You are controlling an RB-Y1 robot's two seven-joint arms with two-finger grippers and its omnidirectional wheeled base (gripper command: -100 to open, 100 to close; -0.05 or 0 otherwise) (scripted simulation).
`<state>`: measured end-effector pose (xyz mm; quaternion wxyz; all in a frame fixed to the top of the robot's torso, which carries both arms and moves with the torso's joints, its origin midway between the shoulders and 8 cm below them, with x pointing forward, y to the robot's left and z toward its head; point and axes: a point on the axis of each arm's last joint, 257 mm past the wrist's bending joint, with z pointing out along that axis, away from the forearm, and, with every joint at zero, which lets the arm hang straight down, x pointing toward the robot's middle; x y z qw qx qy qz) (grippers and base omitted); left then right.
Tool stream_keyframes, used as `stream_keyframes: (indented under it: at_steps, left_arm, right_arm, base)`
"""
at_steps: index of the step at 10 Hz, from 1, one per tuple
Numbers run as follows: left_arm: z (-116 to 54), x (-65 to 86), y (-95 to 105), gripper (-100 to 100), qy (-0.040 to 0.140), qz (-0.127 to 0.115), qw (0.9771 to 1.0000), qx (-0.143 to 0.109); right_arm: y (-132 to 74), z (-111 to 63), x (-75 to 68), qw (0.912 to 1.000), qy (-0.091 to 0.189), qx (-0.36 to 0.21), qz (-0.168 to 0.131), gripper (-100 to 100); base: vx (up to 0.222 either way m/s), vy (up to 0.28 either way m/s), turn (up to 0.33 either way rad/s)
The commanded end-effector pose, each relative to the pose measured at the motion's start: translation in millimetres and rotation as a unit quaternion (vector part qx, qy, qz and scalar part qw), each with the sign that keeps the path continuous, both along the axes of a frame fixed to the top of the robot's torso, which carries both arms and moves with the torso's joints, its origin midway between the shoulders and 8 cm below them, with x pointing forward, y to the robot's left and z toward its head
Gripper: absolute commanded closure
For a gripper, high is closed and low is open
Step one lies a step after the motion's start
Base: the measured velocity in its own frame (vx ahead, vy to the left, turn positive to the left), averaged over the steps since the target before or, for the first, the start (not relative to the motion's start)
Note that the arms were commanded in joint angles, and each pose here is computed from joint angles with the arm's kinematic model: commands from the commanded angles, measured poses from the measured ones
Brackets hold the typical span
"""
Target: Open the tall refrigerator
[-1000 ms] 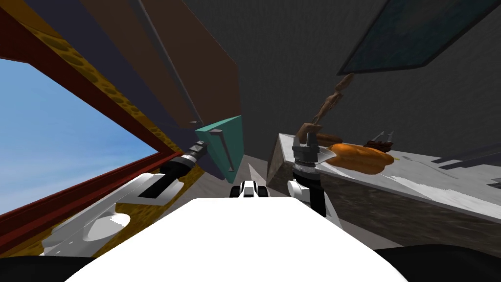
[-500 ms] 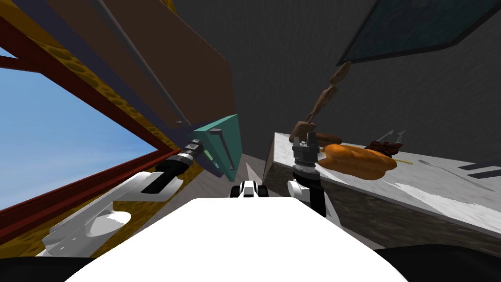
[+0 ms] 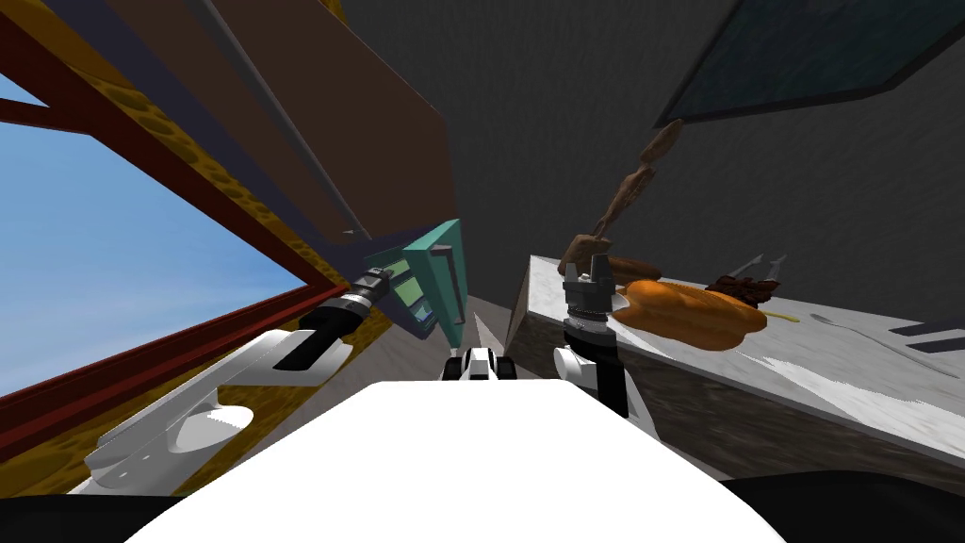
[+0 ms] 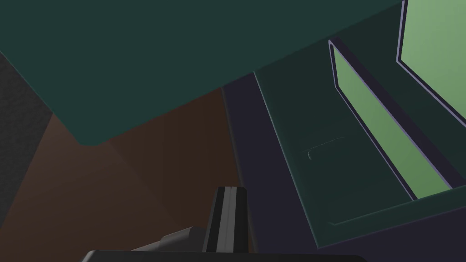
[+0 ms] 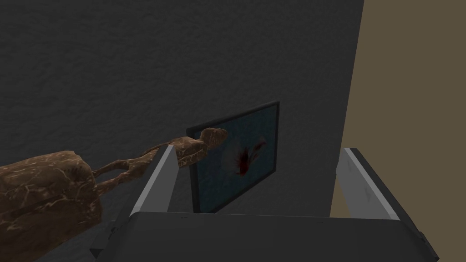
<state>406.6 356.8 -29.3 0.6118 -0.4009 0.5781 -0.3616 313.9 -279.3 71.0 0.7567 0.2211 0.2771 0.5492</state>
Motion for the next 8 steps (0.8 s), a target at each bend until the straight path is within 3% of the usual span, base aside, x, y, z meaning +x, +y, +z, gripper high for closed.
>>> stream_keyframes:
  at_steps: [1,3,8]
  left_arm:
    - [0.1,0.0,0.0,100,0.0,0.0,1.0,0.0]
    - [0.1,0.0,0.0,100,0.0,0.0,1.0,0.0]
    - [2.1,0.6,7.0,100,-0.003,0.01,0.9999,-0.001]
  right_arm:
    - [0.0,0.0,0.0,1.0,0.0,0.0,0.0,0]
    - [0.0,0.0,0.0,1.0,0.0,0.0,0.0,0]
    - [0.0,0.0,0.0,1.0,0.0,0.0,0.0,0]
  base:
    - [-0.004,-0.007,0.01]
    - [-0.008,-0.034,-0.058]
    - [-0.021,-0.034,0.057]
